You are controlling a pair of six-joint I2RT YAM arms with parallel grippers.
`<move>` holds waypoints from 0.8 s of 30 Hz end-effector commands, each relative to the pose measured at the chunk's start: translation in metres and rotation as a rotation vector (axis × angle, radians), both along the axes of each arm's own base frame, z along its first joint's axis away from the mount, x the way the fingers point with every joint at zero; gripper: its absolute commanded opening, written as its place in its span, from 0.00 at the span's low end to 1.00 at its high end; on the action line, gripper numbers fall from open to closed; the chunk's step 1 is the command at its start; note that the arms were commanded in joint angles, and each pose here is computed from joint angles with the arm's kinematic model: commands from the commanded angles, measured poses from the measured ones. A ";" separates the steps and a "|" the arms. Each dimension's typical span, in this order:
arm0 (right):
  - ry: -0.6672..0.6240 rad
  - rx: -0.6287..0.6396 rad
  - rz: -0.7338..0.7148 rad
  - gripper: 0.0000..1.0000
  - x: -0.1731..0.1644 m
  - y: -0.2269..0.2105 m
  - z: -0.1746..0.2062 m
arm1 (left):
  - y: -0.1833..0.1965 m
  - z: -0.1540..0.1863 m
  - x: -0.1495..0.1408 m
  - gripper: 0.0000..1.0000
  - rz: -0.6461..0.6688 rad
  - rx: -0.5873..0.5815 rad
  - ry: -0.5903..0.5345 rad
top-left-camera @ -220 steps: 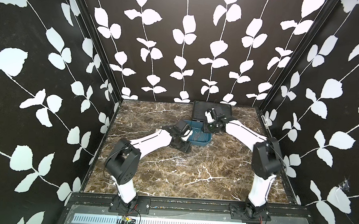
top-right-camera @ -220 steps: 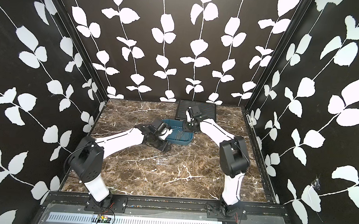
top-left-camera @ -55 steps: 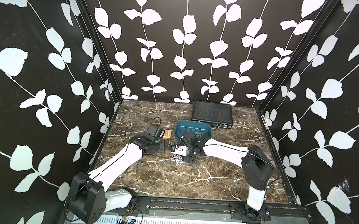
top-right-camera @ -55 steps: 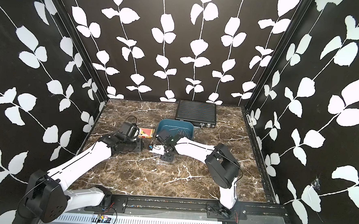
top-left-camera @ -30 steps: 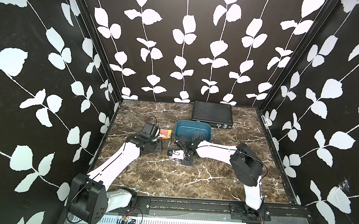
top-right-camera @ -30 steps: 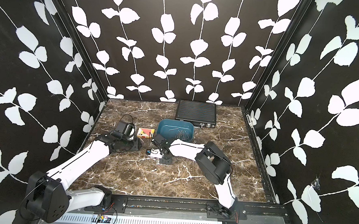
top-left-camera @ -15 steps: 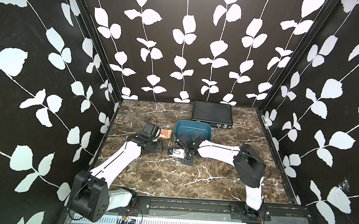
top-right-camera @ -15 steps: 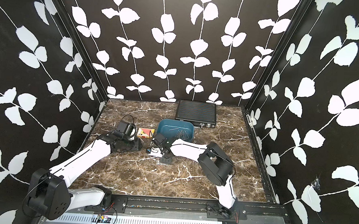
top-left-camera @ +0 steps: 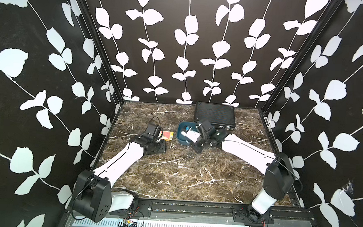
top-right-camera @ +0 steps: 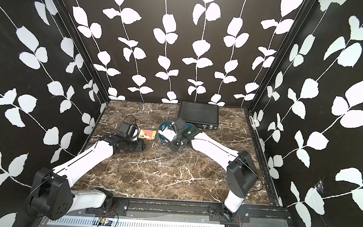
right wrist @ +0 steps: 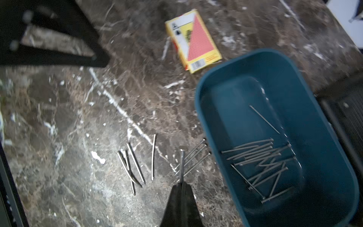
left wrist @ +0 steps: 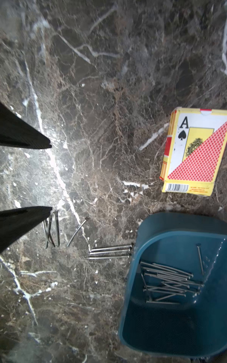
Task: Put the nails on the desktop into the storage box
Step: Pick up the nail from the center of the board, then place the nail in the storage box.
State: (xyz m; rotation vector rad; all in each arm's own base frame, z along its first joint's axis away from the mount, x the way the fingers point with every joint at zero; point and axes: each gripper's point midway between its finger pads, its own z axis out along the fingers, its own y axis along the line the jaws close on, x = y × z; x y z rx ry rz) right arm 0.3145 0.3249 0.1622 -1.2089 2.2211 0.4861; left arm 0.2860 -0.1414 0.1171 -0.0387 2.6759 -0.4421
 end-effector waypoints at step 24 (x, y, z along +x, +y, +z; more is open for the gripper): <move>0.117 0.100 -0.192 0.39 0.034 -0.028 -0.001 | -0.006 -0.014 -0.009 0.49 -0.004 -0.051 0.058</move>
